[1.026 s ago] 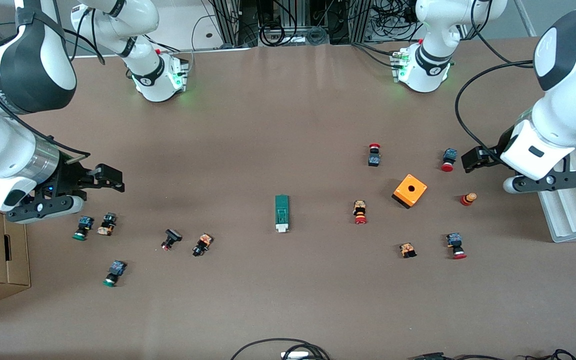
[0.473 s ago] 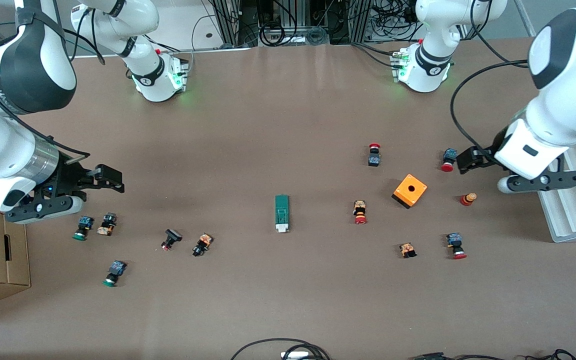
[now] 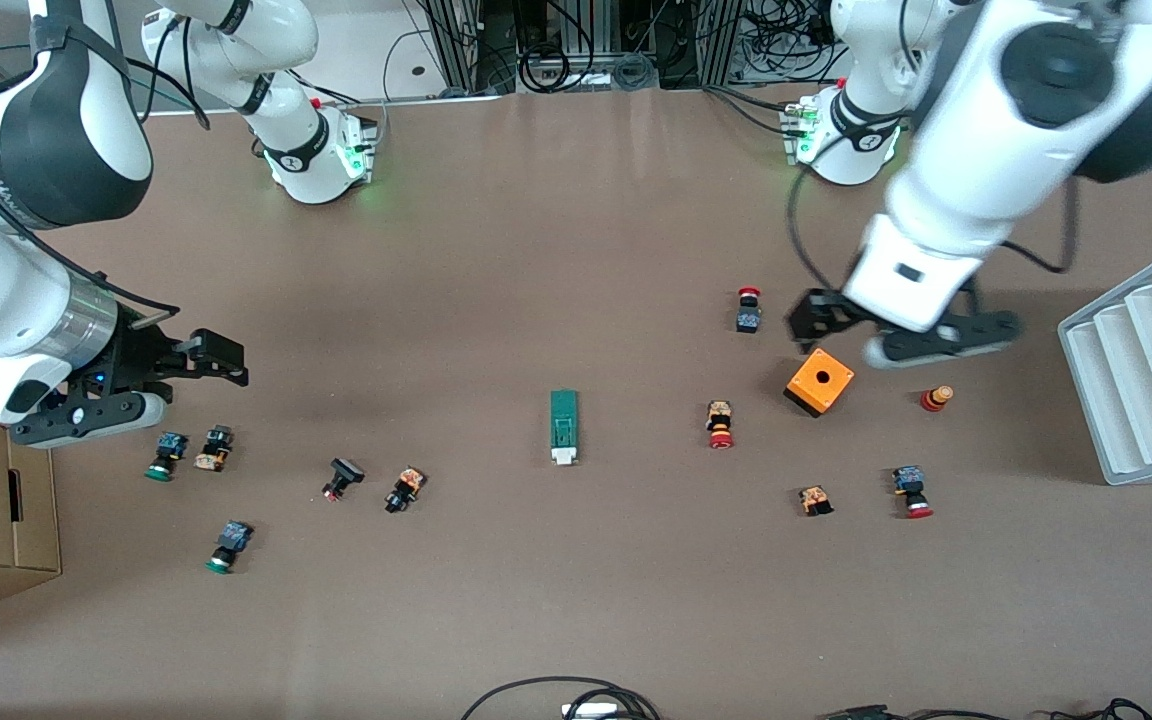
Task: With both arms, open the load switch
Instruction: 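Swing the left gripper over to hover behind the green load switch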
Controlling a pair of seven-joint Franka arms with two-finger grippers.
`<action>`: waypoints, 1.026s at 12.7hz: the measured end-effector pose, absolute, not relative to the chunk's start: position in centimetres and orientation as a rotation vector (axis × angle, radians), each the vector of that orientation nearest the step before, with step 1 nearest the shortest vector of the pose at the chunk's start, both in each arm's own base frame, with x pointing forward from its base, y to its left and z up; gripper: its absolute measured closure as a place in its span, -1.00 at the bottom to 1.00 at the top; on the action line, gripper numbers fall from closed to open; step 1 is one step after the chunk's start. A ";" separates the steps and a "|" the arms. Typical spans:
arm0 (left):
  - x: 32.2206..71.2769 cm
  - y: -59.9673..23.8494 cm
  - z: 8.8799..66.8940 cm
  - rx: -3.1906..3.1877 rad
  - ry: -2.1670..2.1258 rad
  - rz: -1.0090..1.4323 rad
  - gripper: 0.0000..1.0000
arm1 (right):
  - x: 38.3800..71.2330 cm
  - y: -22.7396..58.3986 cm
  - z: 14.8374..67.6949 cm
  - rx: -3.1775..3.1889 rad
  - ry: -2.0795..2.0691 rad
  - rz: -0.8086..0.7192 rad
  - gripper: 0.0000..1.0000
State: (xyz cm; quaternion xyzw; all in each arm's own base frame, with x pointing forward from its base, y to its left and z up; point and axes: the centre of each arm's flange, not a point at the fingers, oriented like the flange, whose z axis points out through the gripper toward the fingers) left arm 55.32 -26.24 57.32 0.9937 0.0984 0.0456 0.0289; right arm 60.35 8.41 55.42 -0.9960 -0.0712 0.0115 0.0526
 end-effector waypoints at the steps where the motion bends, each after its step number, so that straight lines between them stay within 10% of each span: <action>1: 54.8 -28.6 56.7 3.056 0.295 0.186 -1.00 | 60.3 8.6 55.4 -3.028 -0.222 0.035 -1.00; 13: 43.2 -53.9 36.6 3.105 0.292 0.761 -1.00 | 60.9 13.5 53.6 -3.031 -0.173 0.014 -1.00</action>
